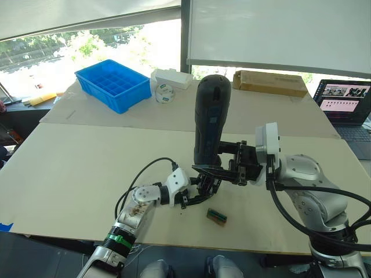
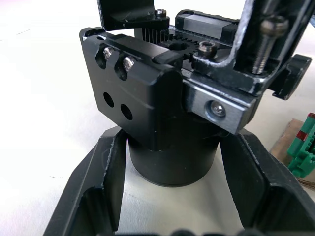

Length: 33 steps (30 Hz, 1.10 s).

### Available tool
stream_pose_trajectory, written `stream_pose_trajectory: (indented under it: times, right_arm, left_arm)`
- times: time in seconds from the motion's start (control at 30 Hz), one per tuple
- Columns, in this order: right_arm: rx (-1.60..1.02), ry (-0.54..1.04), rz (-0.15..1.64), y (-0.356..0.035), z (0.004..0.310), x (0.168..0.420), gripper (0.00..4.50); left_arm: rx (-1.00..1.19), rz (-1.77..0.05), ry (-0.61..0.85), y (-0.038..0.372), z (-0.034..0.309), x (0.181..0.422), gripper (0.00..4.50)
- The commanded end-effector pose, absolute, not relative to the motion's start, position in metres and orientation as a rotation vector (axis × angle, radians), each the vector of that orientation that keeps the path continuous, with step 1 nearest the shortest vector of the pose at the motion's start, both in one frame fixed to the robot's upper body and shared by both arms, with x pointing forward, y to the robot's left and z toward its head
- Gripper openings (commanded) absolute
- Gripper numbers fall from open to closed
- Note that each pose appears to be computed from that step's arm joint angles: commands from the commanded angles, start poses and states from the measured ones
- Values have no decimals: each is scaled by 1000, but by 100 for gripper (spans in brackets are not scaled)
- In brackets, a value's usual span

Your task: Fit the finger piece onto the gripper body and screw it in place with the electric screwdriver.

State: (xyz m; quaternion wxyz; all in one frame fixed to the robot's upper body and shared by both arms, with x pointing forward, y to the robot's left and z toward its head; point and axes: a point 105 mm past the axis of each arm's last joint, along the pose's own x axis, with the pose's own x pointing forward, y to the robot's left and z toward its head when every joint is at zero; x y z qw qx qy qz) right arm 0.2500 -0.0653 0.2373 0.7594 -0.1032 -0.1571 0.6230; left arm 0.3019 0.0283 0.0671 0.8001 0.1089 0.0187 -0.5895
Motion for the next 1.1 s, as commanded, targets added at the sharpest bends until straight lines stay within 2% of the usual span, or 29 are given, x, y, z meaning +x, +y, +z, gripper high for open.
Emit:
stream_pose_trajectory:
  times: [0.03,0.57,1.1]
  right_arm:
    - [-250,-416,1357,-65,248,243,194]
    - [-244,-425,1346,-64,247,244,194]
    - [-236,-336,1318,-65,229,250,194]
  left_arm:
    - [224,-1294,137,27,46,292,230]
    - [225,-1293,140,28,44,292,230]
    - [223,-1292,143,28,44,292,230]
